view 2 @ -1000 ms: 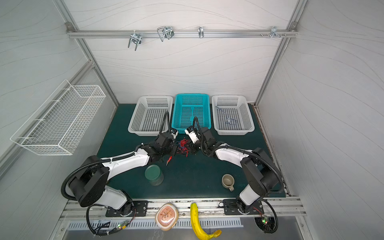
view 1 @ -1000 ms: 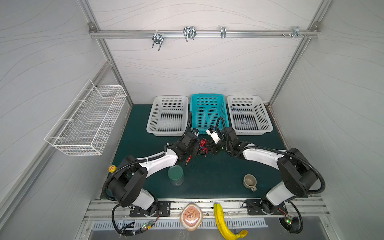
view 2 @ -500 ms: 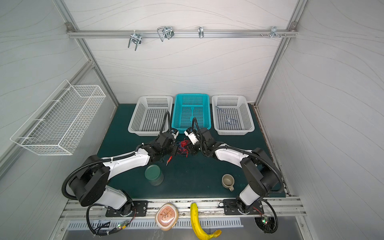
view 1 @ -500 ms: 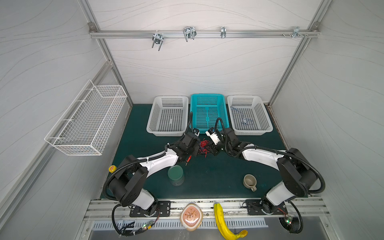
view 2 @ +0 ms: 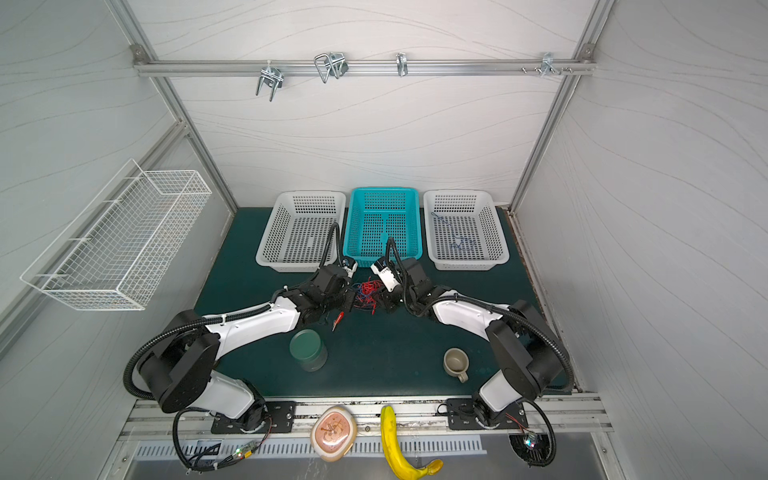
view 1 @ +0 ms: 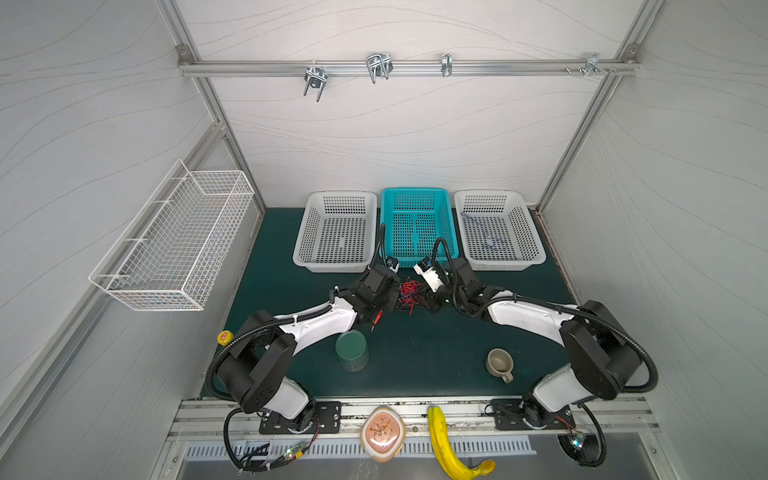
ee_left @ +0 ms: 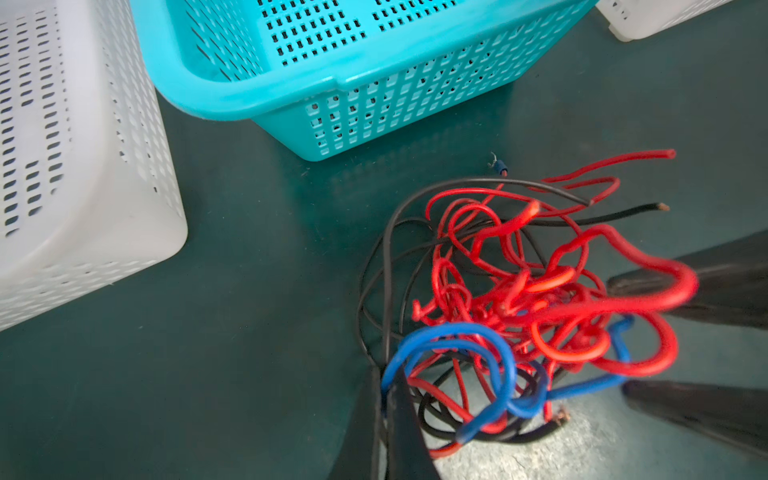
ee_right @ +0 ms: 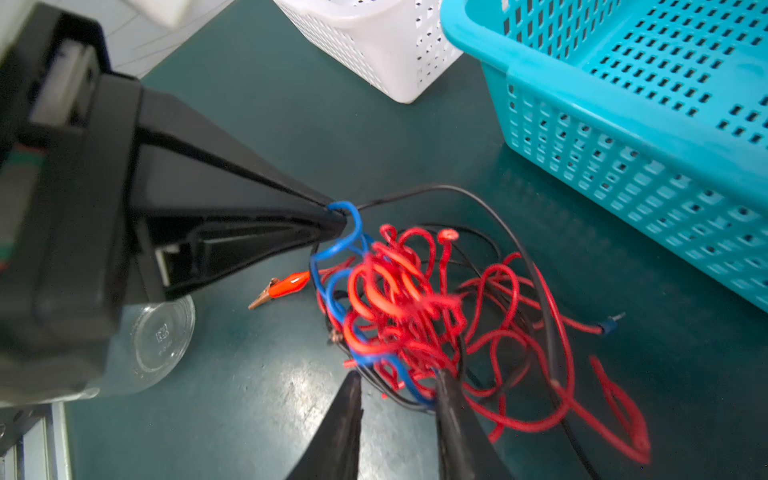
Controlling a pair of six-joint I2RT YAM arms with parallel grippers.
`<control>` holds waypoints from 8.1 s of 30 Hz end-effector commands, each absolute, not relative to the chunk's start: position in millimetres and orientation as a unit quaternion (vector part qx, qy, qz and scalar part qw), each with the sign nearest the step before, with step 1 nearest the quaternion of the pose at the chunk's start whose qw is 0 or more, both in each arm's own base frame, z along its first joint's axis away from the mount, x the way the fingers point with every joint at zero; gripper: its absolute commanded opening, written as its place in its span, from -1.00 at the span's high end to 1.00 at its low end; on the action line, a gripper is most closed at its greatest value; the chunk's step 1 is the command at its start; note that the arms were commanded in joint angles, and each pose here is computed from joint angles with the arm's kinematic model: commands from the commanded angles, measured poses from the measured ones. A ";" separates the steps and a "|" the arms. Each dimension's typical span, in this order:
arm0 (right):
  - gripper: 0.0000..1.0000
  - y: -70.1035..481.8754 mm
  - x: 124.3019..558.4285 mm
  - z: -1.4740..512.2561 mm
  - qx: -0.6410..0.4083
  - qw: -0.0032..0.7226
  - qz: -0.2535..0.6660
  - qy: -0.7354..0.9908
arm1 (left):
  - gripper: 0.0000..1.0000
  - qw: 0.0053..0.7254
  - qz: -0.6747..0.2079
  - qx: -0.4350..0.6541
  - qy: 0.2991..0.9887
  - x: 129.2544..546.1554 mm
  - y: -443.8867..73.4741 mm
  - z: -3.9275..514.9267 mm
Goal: Untangle the cables
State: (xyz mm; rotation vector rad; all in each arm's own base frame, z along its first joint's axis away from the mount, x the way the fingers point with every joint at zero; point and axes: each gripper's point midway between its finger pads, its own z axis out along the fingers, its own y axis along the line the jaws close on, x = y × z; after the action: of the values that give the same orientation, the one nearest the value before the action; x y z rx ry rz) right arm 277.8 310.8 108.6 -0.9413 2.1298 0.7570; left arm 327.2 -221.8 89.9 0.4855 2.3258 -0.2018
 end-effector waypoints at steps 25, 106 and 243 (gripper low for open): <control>0.63 330.5 286.4 114.7 -0.378 0.355 0.297 0.802 | 1.00 0.399 -0.101 0.175 0.895 338.2 -233.4 111.1; 0.14 343.5 304.4 155.3 -0.389 0.383 0.307 0.780 | 1.00 0.419 -0.144 0.164 0.881 338.6 -230.0 139.4; 1.00 57.1 322.9 138.1 0.043 0.390 0.036 0.919 | 1.00 0.607 -0.050 0.031 0.793 319.1 -124.7 314.8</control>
State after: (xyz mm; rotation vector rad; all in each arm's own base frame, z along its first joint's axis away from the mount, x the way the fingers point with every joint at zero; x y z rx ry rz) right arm 332.6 79.8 155.0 0.0303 2.2878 0.1742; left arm 317.3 -159.9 269.7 0.1984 1.9197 -0.2265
